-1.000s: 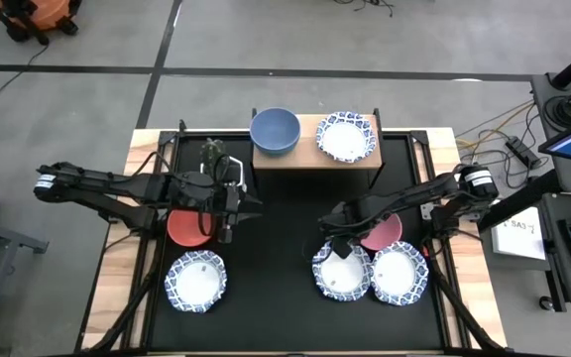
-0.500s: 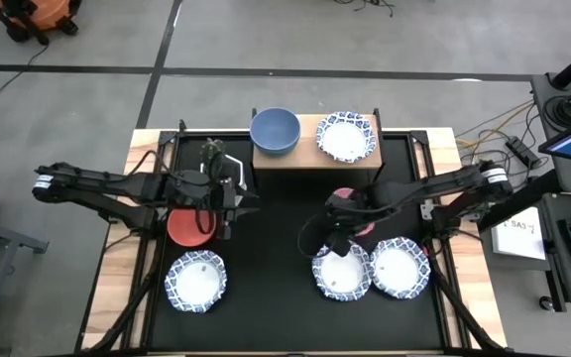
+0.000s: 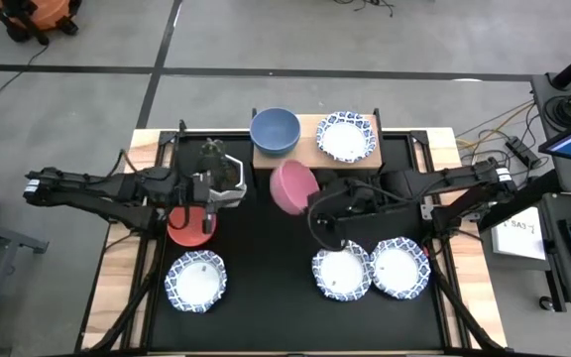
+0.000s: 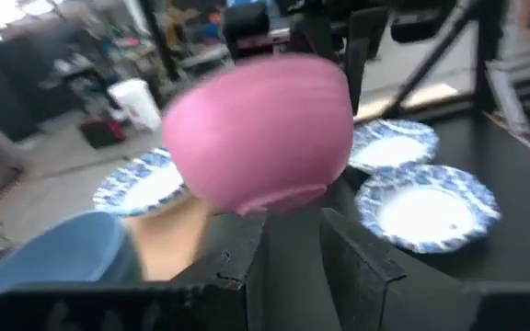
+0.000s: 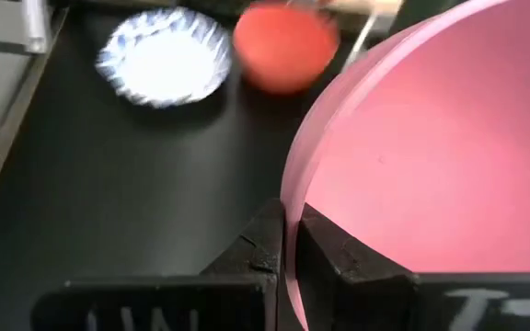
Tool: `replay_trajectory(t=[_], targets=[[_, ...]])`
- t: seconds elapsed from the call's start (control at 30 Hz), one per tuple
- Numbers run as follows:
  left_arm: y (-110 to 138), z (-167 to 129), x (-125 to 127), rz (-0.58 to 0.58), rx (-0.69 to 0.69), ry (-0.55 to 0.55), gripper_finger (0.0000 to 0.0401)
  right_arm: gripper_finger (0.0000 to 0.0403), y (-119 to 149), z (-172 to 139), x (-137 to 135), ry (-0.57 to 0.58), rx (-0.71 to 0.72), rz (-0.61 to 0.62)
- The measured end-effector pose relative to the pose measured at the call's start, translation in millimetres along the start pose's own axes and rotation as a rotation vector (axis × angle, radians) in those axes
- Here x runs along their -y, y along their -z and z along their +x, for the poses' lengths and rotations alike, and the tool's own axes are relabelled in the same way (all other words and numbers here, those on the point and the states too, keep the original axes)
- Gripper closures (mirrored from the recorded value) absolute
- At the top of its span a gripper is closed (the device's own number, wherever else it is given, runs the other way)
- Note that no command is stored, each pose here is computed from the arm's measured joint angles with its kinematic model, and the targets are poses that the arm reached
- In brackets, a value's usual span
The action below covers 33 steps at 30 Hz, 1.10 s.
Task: Place and stack bowls onto a shelf
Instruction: Stack the pink bowl on top of the blue bowls on the shelf
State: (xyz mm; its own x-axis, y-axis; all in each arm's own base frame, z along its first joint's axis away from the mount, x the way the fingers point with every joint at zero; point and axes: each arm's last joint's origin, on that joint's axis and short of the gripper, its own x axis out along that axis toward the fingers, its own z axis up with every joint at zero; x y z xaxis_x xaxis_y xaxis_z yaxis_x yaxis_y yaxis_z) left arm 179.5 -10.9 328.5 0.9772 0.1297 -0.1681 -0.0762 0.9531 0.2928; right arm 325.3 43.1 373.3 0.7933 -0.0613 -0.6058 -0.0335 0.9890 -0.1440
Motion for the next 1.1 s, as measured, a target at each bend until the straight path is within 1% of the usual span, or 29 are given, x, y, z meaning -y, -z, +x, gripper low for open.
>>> replay_trajectory(t=[0.07,0.17,0.23,0.37,0.43,0.5,0.57,0.67,0.87,1.1], targets=[[4,-6,-2,0.002,0.022,-0.048,0.0322,0.0391,-7,-1,11,0.089,0.055,-0.074],[4,-14,-5,0.004,0.058,-0.106,0.0322,0.0391,-15,-1,35,0.234,0.112,-0.15],[4,-19,-7,0.006,0.076,-0.127,0.0322,0.0391,-18,-1,54,0.295,0.146,-0.164],[3,-27,-9,0.001,0.1,-0.14,0.0322,0.039,-18,3,93,0.407,0.191,-0.15],[4,-28,-9,0.001,0.1,-0.14,0.0322,0.039,-15,11,109,0.408,0.195,-0.151],[5,-30,-9,0.003,0.102,-0.141,0.0322,0.039,-12,16,122,0.382,0.208,-0.135],[5,-32,-9,0.003,0.106,-0.142,0.0322,0.039,-9,23,131,0.355,0.212,-0.105],[6,-32,-9,0.007,0.097,-0.14,0.0322,0.039,-3,32,143,0.347,0.195,-0.066],[6,-31,-9,0.015,0.095,-0.139,0.0322,0.039,3,53,149,0.351,0.166,-0.062],[5,-32,-9,0.016,0.099,-0.141,0.0322,0.039,6,64,151,0.362,0.157,-0.077]])
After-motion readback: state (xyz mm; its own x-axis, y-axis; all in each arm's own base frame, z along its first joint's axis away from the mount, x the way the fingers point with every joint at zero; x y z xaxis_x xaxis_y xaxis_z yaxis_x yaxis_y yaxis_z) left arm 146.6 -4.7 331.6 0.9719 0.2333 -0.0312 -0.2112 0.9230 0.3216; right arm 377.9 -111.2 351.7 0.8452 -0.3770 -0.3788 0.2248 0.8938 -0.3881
